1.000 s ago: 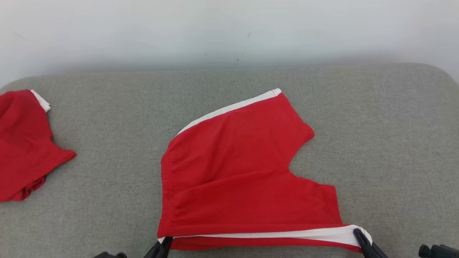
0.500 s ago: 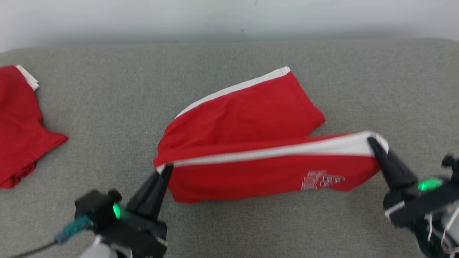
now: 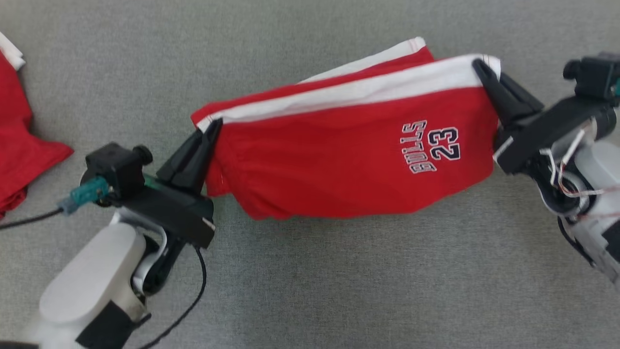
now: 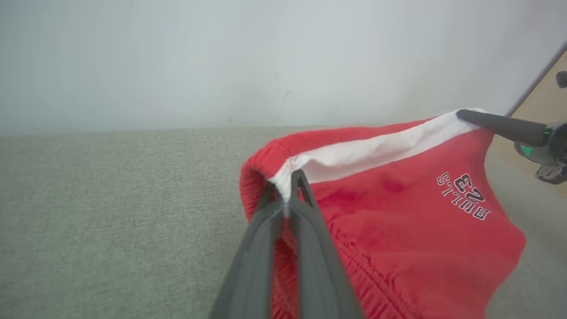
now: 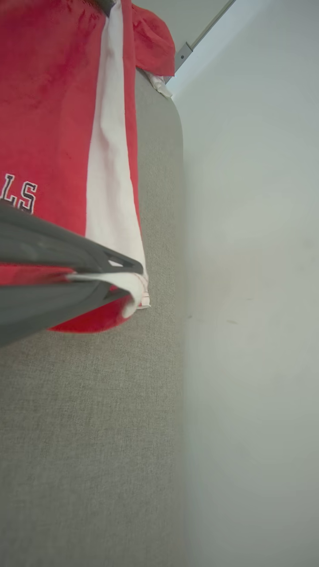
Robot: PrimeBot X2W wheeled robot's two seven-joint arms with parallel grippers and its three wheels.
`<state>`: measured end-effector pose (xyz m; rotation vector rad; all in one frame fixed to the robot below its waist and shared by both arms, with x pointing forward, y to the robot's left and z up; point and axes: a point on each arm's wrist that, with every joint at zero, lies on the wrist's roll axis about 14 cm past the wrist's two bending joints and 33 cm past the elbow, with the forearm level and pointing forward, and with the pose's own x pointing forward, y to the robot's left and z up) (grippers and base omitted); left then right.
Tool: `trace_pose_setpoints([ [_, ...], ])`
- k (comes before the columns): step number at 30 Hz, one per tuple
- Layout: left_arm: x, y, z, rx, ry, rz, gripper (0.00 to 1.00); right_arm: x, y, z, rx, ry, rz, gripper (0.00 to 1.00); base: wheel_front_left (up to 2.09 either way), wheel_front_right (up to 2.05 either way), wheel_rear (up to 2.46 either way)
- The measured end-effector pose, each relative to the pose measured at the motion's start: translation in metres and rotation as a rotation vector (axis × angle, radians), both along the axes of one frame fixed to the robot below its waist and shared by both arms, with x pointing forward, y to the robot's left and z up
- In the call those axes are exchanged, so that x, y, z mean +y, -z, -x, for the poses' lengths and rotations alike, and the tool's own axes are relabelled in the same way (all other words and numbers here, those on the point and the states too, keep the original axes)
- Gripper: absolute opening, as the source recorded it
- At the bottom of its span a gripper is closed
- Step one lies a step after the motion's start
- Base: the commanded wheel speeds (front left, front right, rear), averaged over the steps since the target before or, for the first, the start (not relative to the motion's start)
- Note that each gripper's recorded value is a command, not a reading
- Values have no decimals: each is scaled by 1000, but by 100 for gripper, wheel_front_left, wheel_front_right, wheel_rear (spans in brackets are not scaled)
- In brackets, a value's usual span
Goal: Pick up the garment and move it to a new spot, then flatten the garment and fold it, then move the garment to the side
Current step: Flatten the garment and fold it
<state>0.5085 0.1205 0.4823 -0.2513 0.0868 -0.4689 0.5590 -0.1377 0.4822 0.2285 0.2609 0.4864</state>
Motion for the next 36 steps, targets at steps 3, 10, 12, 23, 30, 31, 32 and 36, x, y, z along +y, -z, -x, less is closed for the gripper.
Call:
trace_pose_setpoints([
  [3,6,8,-12,24,-19,2,0,9,8,-19,5,1,12,0,0,0,0],
  [10,17,32,-24,78,-48,-35,0,17,33,-52,35,17,72,0,0,0,0],
  [12,17,34,-26,84,-51,-36,0,18,36,-59,31,23,83,0,0,0,0],
  [23,18,51,-23,127,-56,-56,0,32,50,-74,35,24,127,6,0,0,0],
  [30,22,47,-15,129,-74,-77,100,29,40,-62,19,25,150,100,0,0,0],
  [31,24,44,-13,127,-81,-74,100,28,39,-58,12,22,156,100,0,0,0],
  [32,26,44,-9,126,-84,-81,100,27,36,-54,5,20,161,100,0,0,0],
  [36,34,35,8,104,-104,-101,100,20,26,-36,-17,19,184,100,0,0,0],
])
